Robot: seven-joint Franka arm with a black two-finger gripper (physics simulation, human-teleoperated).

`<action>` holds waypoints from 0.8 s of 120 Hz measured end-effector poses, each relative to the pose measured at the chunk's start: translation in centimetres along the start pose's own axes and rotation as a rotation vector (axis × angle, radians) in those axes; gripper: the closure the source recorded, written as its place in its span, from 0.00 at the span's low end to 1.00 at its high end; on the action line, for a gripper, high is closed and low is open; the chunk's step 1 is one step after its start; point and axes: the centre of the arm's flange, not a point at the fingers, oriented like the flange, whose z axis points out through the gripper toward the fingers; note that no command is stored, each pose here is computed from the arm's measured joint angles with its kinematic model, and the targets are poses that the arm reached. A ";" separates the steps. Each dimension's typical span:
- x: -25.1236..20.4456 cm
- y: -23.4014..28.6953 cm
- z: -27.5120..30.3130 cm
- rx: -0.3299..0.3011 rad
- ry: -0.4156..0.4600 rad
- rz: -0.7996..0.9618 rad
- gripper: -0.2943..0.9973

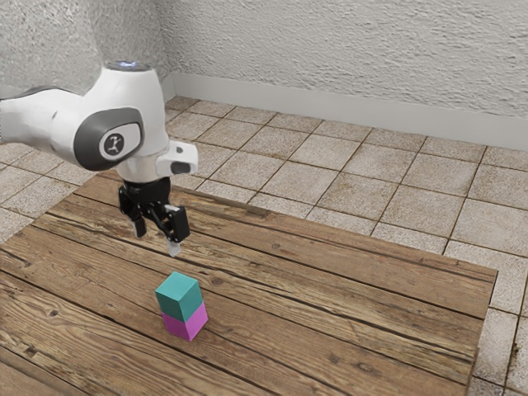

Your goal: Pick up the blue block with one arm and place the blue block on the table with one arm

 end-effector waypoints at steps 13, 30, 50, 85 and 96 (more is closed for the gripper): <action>-0.9 0.0 3.4 -0.010 -0.002 -0.007 0.23; -2.2 0.4 4.3 -0.009 0.044 -0.010 0.23; -2.8 0.9 5.1 0.006 0.084 -0.016 0.23; -3.1 2.5 7.3 -0.031 0.093 -0.021 0.23; -3.1 2.5 7.6 -0.035 0.093 -0.023 0.23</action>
